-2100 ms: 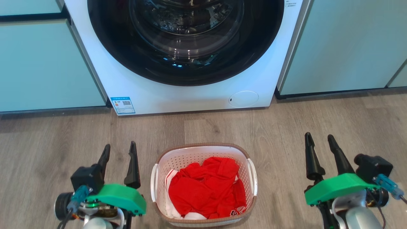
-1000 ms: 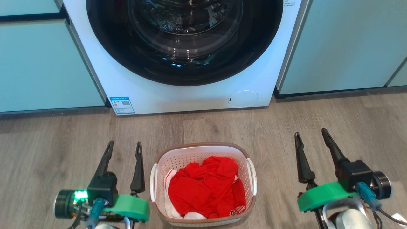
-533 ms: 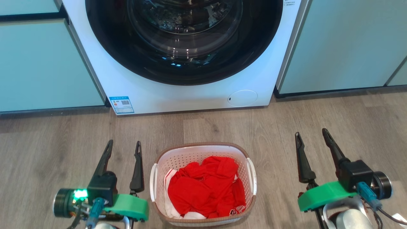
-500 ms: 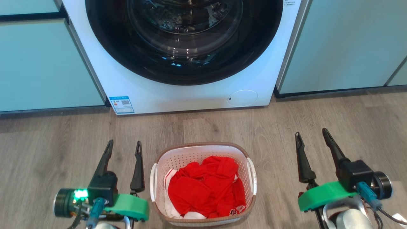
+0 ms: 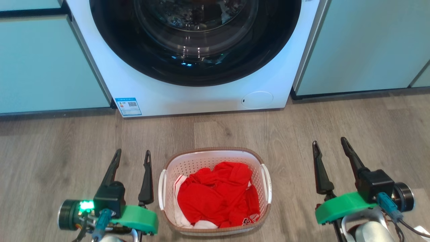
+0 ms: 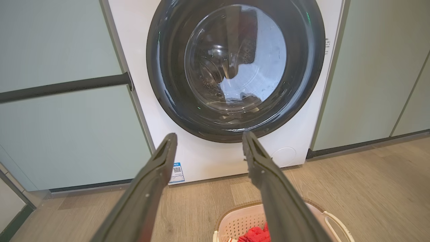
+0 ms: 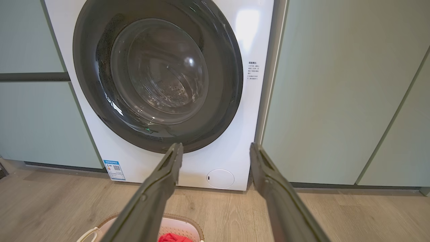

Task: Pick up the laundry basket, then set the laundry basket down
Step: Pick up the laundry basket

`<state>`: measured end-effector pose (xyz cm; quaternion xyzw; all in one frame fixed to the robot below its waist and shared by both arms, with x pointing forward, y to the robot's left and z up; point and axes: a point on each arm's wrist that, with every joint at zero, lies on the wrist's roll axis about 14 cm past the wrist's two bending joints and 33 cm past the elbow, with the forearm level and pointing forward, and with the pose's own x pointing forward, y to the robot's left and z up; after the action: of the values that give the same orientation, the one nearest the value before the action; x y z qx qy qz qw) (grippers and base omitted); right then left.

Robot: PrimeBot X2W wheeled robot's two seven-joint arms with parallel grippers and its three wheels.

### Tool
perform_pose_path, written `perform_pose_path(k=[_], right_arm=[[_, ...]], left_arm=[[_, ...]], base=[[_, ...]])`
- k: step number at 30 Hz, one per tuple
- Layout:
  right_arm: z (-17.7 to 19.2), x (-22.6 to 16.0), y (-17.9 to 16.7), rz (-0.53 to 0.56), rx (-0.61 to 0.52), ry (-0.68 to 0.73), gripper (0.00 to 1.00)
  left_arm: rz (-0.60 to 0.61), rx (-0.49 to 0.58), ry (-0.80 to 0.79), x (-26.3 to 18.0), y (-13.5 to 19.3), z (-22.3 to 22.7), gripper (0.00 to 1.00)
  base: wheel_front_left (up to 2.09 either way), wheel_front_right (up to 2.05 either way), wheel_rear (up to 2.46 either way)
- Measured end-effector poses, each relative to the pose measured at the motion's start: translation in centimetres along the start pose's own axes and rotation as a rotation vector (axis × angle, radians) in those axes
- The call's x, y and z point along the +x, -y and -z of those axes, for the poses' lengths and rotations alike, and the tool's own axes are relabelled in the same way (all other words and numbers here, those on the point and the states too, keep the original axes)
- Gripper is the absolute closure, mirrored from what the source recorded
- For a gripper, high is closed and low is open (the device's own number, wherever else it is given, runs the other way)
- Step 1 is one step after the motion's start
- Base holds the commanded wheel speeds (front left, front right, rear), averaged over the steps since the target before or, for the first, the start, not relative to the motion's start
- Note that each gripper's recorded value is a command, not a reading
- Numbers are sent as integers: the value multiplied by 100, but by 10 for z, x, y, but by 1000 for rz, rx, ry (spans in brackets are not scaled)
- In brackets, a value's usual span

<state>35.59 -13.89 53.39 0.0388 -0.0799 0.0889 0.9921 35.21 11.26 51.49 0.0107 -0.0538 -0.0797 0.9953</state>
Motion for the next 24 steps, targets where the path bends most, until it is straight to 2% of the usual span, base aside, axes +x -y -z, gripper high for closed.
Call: perform_pose_path(k=[6,9,15,24], right_arm=[[16,2,5,11,5,-47,0],[26,4,8,20,10,-78,0],[44,23,15,27,13,-119,0],[93,51,23,32,31,-238,0]], left_arm=[[0,-17,-58,0,-2,18,0],[-23,-59,-96,2,-7,31,0],[-44,-92,-194,7,-13,64,0],[-20,-102,-311,38,-14,111,0]], base=[[0,0,0],[0,0,0],[0,0,0],[0,0,0]])
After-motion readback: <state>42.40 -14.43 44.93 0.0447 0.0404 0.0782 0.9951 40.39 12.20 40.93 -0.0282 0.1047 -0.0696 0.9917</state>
